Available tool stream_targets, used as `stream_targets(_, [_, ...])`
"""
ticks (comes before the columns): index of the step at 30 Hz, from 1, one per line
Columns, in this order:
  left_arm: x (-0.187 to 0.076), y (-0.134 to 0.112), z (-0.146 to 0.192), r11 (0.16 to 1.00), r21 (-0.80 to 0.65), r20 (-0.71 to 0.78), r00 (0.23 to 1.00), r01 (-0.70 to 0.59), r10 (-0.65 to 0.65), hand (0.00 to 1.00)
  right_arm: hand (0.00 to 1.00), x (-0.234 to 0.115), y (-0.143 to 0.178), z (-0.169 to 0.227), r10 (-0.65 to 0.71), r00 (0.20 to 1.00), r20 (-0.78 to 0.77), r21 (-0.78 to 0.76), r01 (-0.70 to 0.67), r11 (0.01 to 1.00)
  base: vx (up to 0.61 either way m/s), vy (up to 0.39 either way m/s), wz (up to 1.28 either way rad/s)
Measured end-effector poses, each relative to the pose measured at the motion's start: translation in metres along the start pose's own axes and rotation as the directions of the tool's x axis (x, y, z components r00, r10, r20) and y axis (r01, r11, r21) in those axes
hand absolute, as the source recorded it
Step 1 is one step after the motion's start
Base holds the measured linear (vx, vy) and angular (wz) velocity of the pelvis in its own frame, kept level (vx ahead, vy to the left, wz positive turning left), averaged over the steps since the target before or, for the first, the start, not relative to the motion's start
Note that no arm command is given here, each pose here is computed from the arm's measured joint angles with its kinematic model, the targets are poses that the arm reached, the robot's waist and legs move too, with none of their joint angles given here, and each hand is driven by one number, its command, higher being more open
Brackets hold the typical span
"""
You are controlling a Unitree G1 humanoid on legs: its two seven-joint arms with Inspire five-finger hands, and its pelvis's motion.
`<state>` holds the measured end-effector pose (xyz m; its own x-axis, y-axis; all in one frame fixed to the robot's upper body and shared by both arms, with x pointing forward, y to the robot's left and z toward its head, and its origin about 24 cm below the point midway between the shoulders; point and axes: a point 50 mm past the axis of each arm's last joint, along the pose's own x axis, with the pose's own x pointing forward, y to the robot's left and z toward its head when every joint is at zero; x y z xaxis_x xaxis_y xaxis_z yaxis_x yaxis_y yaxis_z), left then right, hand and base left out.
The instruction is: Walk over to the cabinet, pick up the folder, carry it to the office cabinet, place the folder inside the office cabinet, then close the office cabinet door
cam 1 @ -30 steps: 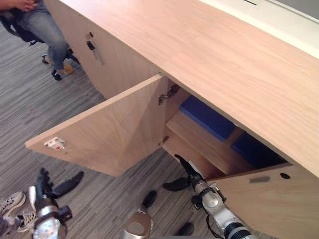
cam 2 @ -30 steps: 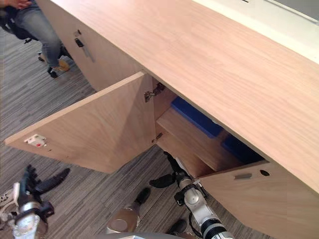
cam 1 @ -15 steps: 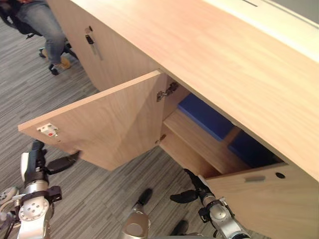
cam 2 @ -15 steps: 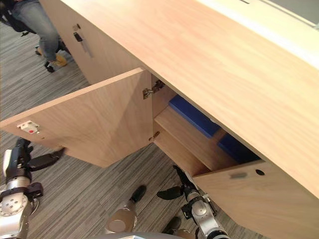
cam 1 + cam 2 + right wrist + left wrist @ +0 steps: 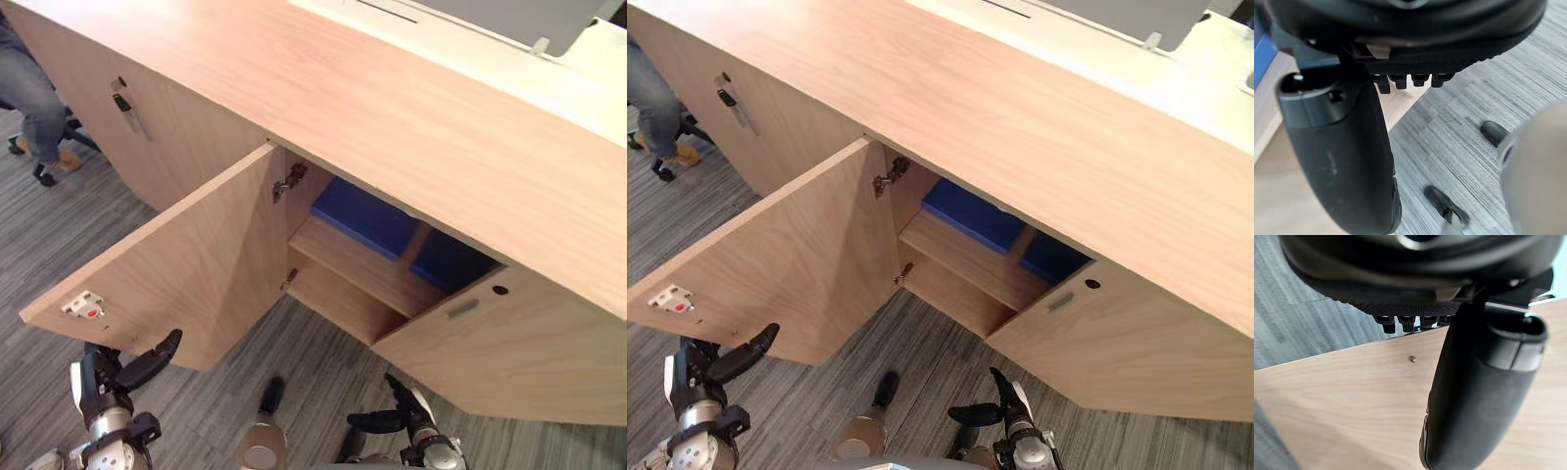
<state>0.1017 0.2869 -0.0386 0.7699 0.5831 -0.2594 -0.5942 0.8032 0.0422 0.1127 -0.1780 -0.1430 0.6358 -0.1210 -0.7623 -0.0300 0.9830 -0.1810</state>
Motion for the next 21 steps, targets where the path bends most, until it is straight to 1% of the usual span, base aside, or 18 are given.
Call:
stream_targets(4, [-0.027, 0.000, -0.029, 1.000, 0.005, -0.136, 0.991, 0.005, -0.004, 1.00, 1.00, -0.001, -0.006, -0.007, -0.092, 0.995, -0.042, 0.065, 0.095, 0.993, -0.04, 0.071, -0.51])
stream_targets(6, [-0.039, -0.006, -0.051, 1.000, 0.009, -0.255, 0.967, 0.023, -0.020, 1.00, 1.00, -0.003, -0.006, -0.010, -0.118, 0.991, -0.060, 0.090, 0.124, 0.988, -0.05, 0.091, -0.59])
stream_targets(7, [-0.048, -0.011, -0.069, 0.998, 0.027, -0.351, 0.935, 0.055, -0.042, 1.00, 1.00, -0.003, -0.004, -0.011, -0.121, 0.990, -0.068, 0.109, 0.128, 0.986, -0.04, 0.109, -0.64])
stream_targets(8, [-0.054, -0.014, -0.078, 0.996, 0.041, -0.406, 0.912, 0.082, -0.058, 1.00, 1.00, -0.003, -0.005, -0.012, -0.126, 0.989, -0.075, 0.111, 0.134, 0.985, -0.04, 0.143, -0.84])
stream_targets(9, [-0.068, -0.021, -0.096, 0.985, 0.069, -0.511, 0.853, 0.161, -0.103, 1.00, 1.00, -0.004, -0.006, -0.013, -0.132, 0.988, -0.080, 0.118, 0.141, 0.983, -0.03, 0.197, -0.86])
stream_targets(10, [-0.071, -0.021, -0.099, 0.966, 0.076, -0.544, 0.823, 0.245, -0.166, 1.00, 1.00, -0.004, 0.002, -0.010, -0.119, 0.991, -0.069, 0.130, 0.127, 0.983, -0.03, 0.169, -0.76])
stream_targets(11, [-0.064, -0.022, -0.094, 0.951, 0.099, -0.518, 0.831, 0.294, -0.204, 1.00, 1.00, -0.004, 0.005, -0.008, -0.117, 0.991, -0.057, 0.140, 0.124, 0.982, 0.08, 0.185, -0.80])
stream_targets(12, [-0.058, -0.034, -0.091, 0.889, 0.159, -0.513, 0.805, 0.430, -0.297, 1.00, 1.00, -0.001, 0.000, -0.001, -0.126, 0.991, -0.041, 0.149, 0.131, 0.980, 0.03, 0.141, -0.93])
stream_targets(13, [-0.052, -0.041, -0.088, 0.810, 0.194, -0.522, 0.757, 0.554, -0.393, 1.00, 1.00, 0.002, 0.003, 0.007, -0.108, 0.994, -0.024, 0.137, 0.111, 0.984, 0.01, 0.156, -1.03])
stream_targets(15, [-0.049, -0.059, -0.088, 0.760, 0.206, -0.533, 0.722, 0.617, -0.441, 1.00, 1.00, 0.004, -0.005, 0.010, -0.117, 0.993, -0.005, 0.119, 0.117, 0.986, -0.05, 0.152, -0.64])
stream_targets(16, [-0.042, -0.058, -0.081, 0.720, 0.225, -0.523, 0.705, 0.657, -0.480, 1.00, 1.00, 0.000, 0.001, 0.003, -0.117, 0.993, -0.024, 0.137, 0.119, 0.983, 0.06, 0.143, -0.84])
stream_targets(17, [-0.043, -0.065, -0.077, 0.679, 0.241, -0.504, 0.688, 0.693, -0.523, 1.00, 1.00, -0.003, -0.010, 0.000, -0.144, 0.989, -0.009, 0.116, 0.144, 0.983, 0.07, 0.095, -0.87])
stream_targets(18, [-0.037, -0.072, -0.077, 0.668, 0.236, -0.506, 0.676, 0.706, -0.535, 1.00, 1.00, 0.001, -0.010, 0.002, -0.139, 0.990, -0.022, 0.116, 0.140, 0.983, -0.03, 0.024, -0.98])
stream_targets(19, [-0.035, -0.090, -0.076, 0.646, 0.237, -0.499, 0.662, 0.725, -0.560, 1.00, 1.00, 0.001, -0.015, 0.001, -0.146, 0.989, -0.037, 0.130, 0.150, 0.980, -0.05, 0.036, -0.66])
stream_targets(20, [-0.036, -0.110, -0.075, 0.648, 0.221, -0.470, 0.662, 0.729, -0.584, 1.00, 1.00, 0.001, -0.019, 0.004, -0.151, 0.988, -0.021, 0.123, 0.153, 0.981, -0.03, 0.020, -0.54])
stream_targets(21, [-0.036, -0.121, -0.073, 0.650, 0.206, -0.453, 0.660, 0.732, -0.599, 1.00, 1.00, 0.002, -0.020, 0.005, -0.153, 0.988, -0.017, 0.120, 0.154, 0.981, 0.04, 0.012, -0.54])
